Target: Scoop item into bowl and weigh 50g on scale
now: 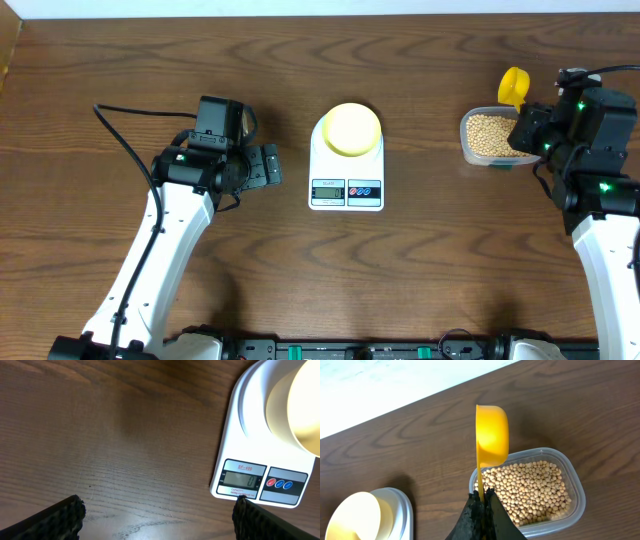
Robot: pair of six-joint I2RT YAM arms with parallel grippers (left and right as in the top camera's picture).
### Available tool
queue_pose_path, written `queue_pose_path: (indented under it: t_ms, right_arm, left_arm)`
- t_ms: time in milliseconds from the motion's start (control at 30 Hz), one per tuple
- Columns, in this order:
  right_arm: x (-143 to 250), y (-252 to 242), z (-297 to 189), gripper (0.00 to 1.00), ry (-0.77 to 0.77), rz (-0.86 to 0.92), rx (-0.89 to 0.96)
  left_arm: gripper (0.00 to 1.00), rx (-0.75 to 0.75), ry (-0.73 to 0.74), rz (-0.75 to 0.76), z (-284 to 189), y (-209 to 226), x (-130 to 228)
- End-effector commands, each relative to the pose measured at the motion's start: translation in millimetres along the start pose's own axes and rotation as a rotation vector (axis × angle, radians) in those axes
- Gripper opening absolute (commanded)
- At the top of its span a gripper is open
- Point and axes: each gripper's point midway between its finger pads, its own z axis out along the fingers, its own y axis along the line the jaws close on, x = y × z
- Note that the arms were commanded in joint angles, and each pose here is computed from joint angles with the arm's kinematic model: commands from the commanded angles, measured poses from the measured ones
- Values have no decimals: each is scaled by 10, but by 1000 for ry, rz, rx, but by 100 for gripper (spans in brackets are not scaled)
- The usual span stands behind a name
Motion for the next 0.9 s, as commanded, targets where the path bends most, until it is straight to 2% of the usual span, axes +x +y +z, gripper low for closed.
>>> queue_pose_path:
  t_ms: [0,500,767,867]
  right_arm:
    - [-75,-7,-20,1,-20,16,-3]
    - [-180,31,-26,1,-62,-30,-18]
    - [-84,468,-91,1,-8,-41,-275]
    - [-72,496,-99,1,-2,-41,-292]
  left_arm:
    - [96,-24,4,13,25,53,8]
    - [96,-24,4,13,25,53,8]
    - [96,-24,4,13,25,53,8]
    - [96,-10,-35,13,24,18,-87]
